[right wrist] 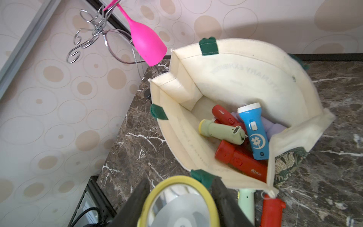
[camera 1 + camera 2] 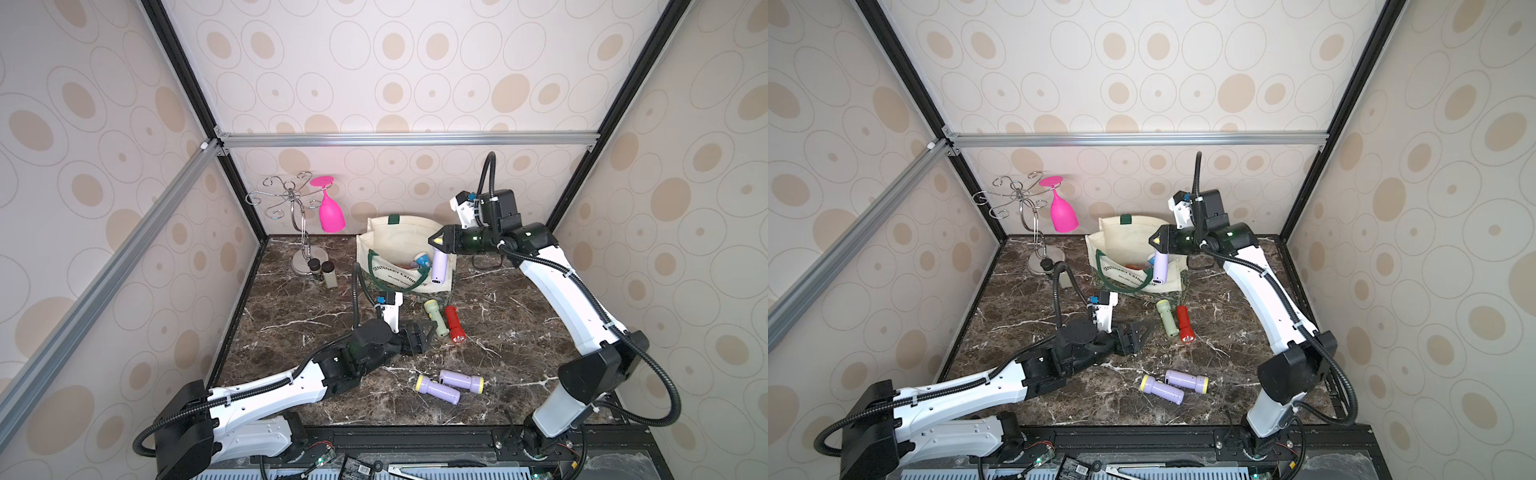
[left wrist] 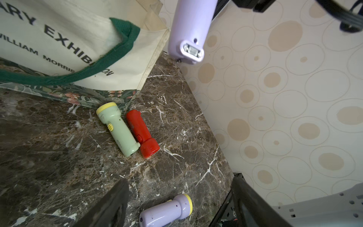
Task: Put the flashlights into the tote bags
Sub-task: Place the flashlight in the canvas bag.
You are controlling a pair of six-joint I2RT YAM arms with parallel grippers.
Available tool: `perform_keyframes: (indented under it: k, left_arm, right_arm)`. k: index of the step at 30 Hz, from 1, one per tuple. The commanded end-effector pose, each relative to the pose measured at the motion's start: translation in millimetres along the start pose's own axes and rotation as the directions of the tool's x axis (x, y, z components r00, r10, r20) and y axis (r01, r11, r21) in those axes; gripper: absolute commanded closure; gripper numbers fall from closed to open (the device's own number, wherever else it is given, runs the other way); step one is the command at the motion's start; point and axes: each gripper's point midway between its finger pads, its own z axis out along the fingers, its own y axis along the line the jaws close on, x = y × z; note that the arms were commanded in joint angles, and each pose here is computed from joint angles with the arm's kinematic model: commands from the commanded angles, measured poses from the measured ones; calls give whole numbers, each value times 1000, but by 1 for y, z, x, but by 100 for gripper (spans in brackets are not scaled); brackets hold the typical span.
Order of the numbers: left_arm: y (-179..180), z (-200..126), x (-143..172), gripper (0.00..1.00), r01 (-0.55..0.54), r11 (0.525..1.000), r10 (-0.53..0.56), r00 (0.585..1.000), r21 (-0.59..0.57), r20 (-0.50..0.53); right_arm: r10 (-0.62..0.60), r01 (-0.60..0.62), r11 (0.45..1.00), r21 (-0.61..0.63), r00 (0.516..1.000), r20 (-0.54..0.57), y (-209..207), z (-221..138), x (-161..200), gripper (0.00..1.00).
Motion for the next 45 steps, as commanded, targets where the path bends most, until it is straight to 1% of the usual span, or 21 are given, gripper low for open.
perform_keyframes:
  k: [1,7,13,17,23,26,30,34,39,42,45]
  left_arm:
    - [13,1,14,23,29,999,-31,999,-40,-28]
    - [17,8,35,24,31,998,-36,996,-61,-80]
    - [26,9,52,24,30,996,-40,992,-83,-121]
    - [30,11,59,25,9,995,-23,989,-95,-148]
    - [35,14,70,27,-20,994,-1,982,-107,-190]
    - [36,17,73,27,-39,993,16,979,-110,-204]
    - [35,22,77,27,-86,989,55,969,-119,-241]
    - [30,25,78,27,-127,985,92,961,-118,-260]
    - [30,27,78,27,-134,983,97,960,-127,-262]
    - [32,29,76,27,-126,981,86,965,-150,-250]
    - [37,30,73,24,-114,976,69,970,-187,-232]
  right_arm:
    - [-13,11,999,42,999,47,-6,8,-21,100]
    - [7,-10,999,41,997,83,-11,32,-43,100]
    - [37,-40,998,49,996,78,-19,52,-48,100]
    - [53,-56,998,31,996,78,-17,58,-51,100]
    - [69,-67,998,-20,991,118,-6,56,-61,100]
    - [67,-67,998,-2,990,126,-12,61,-62,100]
    - [54,-61,995,82,995,79,-36,82,-47,100]
    - [31,-33,991,131,999,16,-53,101,-30,100]
    - [-25,35,983,180,998,-57,-65,113,-11,99]
    - [-44,62,978,198,995,-91,-69,119,-2,93]
    - [-41,63,978,201,993,-109,-73,123,4,83]
